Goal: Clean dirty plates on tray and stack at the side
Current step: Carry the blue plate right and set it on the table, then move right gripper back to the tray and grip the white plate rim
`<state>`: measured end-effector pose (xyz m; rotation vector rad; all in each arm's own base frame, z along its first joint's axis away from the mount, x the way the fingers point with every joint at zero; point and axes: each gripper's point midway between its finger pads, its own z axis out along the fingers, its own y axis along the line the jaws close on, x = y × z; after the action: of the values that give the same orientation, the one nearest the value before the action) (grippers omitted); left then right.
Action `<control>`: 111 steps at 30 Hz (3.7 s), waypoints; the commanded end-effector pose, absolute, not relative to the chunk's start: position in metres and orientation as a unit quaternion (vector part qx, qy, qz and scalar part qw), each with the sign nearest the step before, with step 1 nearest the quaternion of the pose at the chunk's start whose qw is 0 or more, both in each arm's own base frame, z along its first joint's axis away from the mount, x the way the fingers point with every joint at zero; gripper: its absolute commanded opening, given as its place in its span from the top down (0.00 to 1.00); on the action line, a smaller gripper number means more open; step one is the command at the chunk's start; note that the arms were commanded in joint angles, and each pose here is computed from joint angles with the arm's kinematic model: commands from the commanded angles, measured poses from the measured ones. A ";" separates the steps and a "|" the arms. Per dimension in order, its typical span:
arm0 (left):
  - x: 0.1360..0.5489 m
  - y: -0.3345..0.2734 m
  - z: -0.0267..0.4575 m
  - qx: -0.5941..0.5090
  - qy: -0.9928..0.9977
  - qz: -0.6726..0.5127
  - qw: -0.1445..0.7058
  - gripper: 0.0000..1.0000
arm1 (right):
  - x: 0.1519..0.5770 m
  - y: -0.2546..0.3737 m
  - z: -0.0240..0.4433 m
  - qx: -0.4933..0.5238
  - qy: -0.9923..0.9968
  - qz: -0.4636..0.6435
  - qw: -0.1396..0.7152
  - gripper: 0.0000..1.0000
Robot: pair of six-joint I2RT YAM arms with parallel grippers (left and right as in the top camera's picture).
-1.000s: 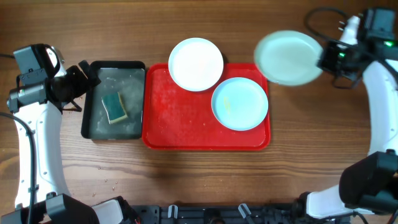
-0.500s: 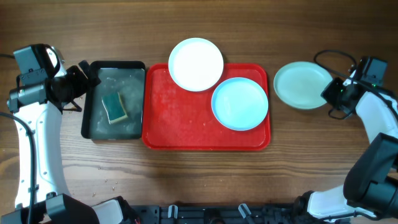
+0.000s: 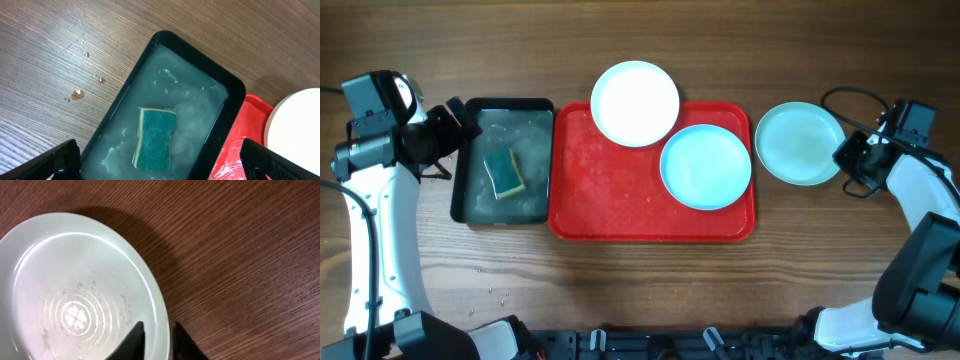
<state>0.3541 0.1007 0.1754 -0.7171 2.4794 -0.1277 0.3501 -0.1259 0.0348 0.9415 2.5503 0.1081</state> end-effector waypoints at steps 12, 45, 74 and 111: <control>0.357 0.100 0.180 -0.268 0.920 -0.052 0.282 0.00 | 0.415 -0.042 0.206 0.133 0.941 0.165 0.265 0.01; 0.357 0.100 0.180 -0.268 0.920 -0.052 0.282 0.00 | 0.493 0.198 0.042 -0.057 0.968 0.090 0.228 0.71; 0.357 0.100 0.180 -0.268 0.920 -0.052 0.282 0.00 | 0.458 0.240 0.021 -0.091 0.954 0.228 0.171 0.96; 0.357 0.100 0.180 -0.268 0.920 -0.052 0.282 0.00 | 0.398 0.248 0.076 -0.068 0.981 0.130 0.131 0.53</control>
<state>0.3541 0.1007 0.1754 -0.7171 2.4794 -0.1277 0.3973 0.2432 0.0969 -0.2027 2.8341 0.4947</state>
